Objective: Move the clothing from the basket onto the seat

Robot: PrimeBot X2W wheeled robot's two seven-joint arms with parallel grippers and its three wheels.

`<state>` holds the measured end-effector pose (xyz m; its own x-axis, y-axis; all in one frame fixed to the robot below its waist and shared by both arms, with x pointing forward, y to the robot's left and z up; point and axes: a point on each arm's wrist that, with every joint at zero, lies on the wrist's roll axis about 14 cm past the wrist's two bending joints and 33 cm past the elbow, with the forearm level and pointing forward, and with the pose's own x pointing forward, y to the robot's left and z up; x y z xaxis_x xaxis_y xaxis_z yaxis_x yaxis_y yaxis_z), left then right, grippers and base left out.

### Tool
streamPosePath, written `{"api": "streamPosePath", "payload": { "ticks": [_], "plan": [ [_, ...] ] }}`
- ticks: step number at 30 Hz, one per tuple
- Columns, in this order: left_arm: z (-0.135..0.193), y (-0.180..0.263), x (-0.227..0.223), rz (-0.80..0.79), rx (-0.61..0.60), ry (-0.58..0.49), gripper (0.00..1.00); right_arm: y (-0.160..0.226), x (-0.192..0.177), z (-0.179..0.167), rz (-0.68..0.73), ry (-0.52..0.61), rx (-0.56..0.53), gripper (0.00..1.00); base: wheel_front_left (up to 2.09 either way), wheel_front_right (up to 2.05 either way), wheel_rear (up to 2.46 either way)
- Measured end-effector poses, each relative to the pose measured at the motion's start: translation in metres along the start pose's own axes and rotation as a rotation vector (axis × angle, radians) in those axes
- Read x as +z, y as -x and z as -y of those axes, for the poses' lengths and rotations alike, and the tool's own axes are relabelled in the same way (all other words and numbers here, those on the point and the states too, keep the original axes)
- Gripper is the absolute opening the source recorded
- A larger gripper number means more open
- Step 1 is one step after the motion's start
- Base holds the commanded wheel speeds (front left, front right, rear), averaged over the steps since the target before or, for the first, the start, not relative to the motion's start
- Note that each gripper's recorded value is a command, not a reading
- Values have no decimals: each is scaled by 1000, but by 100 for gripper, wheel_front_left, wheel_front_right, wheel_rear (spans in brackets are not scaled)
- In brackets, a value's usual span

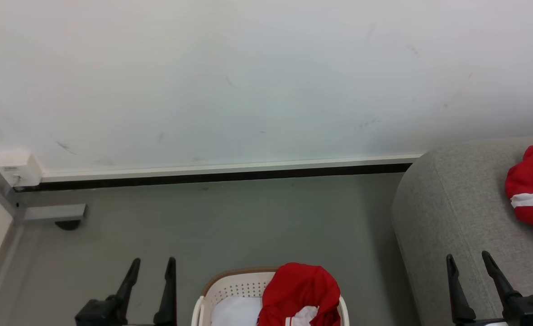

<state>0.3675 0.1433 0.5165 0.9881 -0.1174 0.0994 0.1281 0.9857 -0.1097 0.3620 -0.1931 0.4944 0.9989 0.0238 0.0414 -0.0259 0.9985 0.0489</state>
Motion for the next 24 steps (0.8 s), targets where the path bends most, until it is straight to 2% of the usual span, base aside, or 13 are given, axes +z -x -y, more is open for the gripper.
{"api": "streamPosePath", "payload": {
  "ticks": [12,17,24],
  "plan": [
    [39,-35,-18,-54,-156,-39,100,-6,13,22,39,11,-64,100,0,0,0],
    [64,-61,-48,-171,-248,-82,100,-19,15,31,44,22,-85,100,0,0,0],
    [94,-68,-132,-470,-382,-140,100,-37,11,45,37,29,-118,100,0,0,0]
  ]
}}
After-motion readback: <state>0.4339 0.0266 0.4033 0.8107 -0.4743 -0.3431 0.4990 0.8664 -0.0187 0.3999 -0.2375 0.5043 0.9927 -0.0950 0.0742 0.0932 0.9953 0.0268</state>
